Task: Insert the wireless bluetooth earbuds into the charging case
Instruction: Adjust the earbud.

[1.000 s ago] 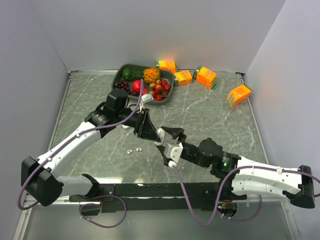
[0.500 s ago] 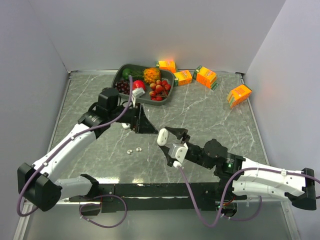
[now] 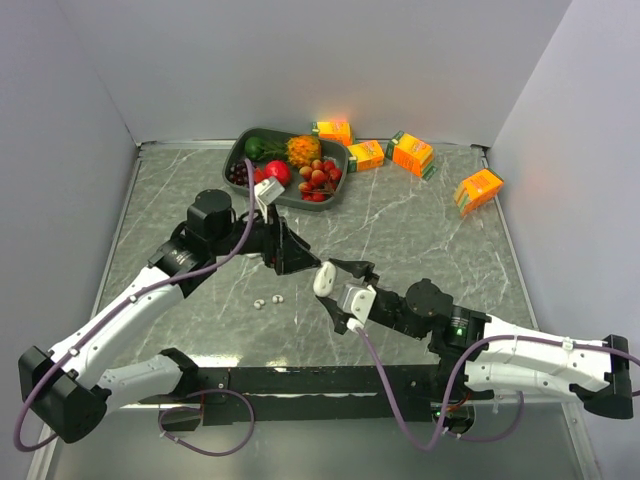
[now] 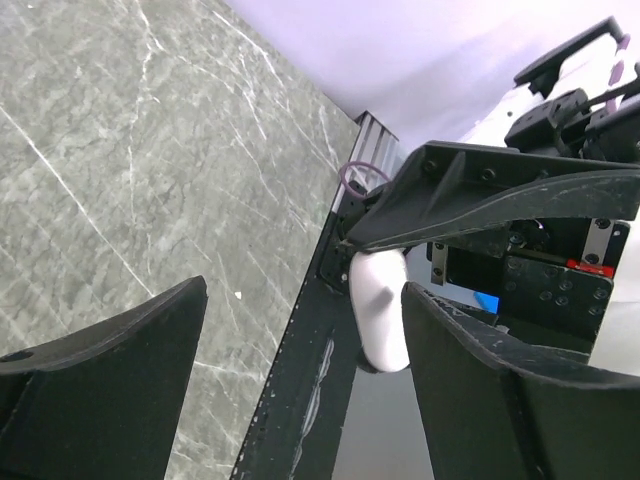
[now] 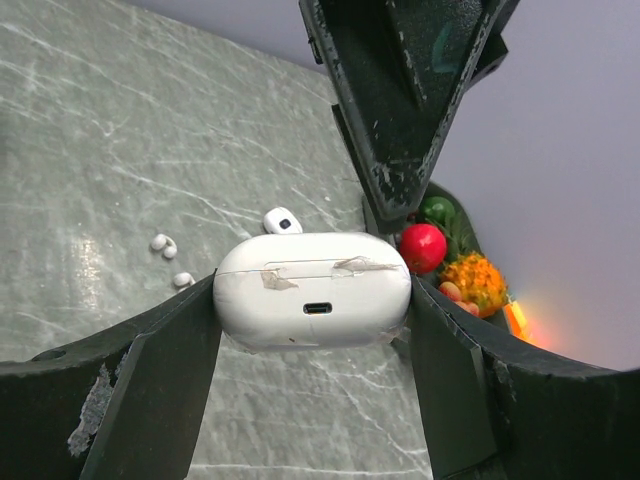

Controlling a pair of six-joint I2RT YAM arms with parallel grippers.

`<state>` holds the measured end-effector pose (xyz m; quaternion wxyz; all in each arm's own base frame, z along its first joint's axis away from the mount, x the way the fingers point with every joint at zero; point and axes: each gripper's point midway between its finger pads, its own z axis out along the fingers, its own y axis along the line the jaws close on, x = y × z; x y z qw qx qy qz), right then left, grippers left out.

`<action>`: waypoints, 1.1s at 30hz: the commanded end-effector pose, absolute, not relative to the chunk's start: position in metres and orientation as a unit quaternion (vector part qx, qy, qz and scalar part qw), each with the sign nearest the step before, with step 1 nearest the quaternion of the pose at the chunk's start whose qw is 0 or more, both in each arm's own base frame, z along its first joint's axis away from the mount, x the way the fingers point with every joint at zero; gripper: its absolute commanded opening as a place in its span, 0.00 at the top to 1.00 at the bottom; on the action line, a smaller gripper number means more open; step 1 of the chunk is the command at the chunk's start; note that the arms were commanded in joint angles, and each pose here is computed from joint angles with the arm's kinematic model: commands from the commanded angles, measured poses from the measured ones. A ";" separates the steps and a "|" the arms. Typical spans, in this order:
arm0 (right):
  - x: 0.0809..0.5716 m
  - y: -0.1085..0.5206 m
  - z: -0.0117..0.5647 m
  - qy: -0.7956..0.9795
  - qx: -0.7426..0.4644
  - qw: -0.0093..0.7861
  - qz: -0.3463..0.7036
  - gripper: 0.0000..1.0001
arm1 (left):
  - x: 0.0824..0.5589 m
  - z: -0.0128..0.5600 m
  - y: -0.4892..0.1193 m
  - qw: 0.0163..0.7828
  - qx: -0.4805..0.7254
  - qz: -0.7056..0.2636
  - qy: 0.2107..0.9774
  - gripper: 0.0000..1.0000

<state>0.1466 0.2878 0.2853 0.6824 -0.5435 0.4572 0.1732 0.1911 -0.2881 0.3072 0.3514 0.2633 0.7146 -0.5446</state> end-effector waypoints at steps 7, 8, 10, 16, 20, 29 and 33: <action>0.143 0.293 0.321 0.445 -0.516 0.705 0.196 0.91 | 0.189 0.309 -0.293 0.378 0.290 -0.531 0.701 0.19; 0.143 0.294 0.322 0.445 -0.516 0.706 0.196 0.91 | 0.190 0.309 -0.294 0.378 0.290 -0.530 0.702 0.20; 0.144 0.294 0.322 0.446 -0.514 0.706 0.195 0.91 | 0.189 0.306 -0.294 0.373 0.291 -0.529 0.704 0.21; 0.145 0.293 0.322 0.448 -0.514 0.706 0.192 0.91 | 0.179 0.306 -0.296 0.358 0.294 -0.552 0.693 0.23; 0.146 0.293 0.320 0.450 -0.512 0.706 0.189 0.91 | 0.170 0.306 -0.299 0.345 0.299 -0.564 0.688 0.23; 0.147 0.291 0.322 0.450 -0.509 0.710 0.186 0.91 | 0.159 0.304 -0.303 0.324 0.308 -0.576 0.684 0.41; 0.148 0.290 0.320 0.452 -0.510 0.709 0.182 0.91 | 0.157 0.305 -0.303 0.323 0.311 -0.578 0.682 0.51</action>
